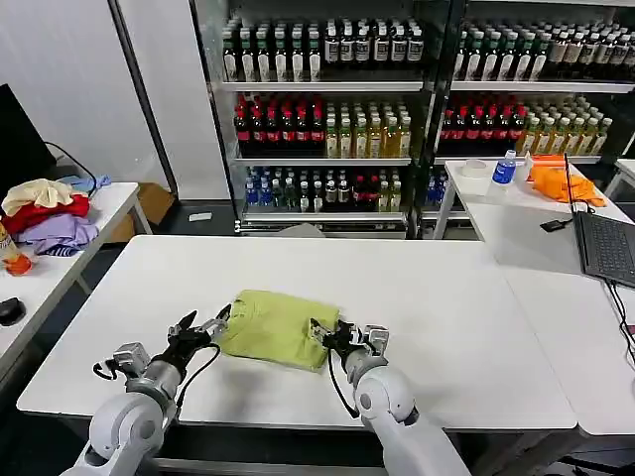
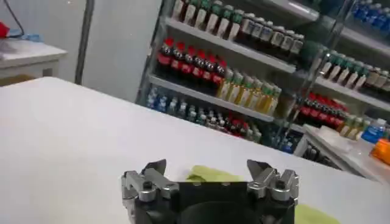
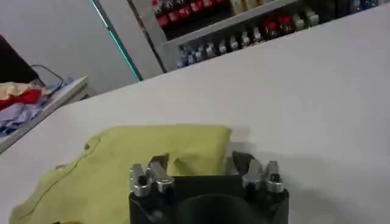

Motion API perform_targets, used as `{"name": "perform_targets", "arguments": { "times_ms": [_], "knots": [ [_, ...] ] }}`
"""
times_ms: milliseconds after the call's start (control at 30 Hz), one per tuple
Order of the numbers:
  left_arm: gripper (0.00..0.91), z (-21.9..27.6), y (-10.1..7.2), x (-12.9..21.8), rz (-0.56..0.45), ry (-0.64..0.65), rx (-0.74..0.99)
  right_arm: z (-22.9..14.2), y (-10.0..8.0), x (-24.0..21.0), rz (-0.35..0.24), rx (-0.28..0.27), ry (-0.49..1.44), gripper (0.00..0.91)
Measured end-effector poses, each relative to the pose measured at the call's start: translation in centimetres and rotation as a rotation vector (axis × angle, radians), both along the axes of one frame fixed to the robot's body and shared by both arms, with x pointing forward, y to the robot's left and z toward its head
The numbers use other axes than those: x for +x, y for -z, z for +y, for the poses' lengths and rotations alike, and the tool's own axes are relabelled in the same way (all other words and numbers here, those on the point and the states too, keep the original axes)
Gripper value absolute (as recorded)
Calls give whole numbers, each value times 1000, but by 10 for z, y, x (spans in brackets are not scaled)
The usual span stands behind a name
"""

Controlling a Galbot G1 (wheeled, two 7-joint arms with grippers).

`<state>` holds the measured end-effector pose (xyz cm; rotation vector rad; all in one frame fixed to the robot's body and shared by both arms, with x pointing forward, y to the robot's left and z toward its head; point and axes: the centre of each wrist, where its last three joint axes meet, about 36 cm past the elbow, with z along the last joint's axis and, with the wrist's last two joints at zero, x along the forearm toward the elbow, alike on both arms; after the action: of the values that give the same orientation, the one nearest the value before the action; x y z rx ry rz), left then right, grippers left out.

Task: Fold and organize the clothes.

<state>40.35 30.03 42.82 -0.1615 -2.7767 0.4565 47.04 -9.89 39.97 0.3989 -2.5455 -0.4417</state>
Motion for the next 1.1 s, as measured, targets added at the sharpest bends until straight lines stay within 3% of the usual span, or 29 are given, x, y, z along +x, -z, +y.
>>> {"name": "perform_targets", "arguments": {
  "times_ms": [433,700,867,1100],
  "knots": [
    [907,2,2,-1,5,-13,2,-2,0,17,3,9,29,0],
    [907,3,3,1,8,-13,1,-15,-1,31,-14,-26,48,0],
    [907,1,4,3,8,-8,-1,-29,-2,42,-31,-69,43,0],
    [907,-4,4,3,5,2,-7,-68,-3,66,-63,-190,24,0]
  ]
}}
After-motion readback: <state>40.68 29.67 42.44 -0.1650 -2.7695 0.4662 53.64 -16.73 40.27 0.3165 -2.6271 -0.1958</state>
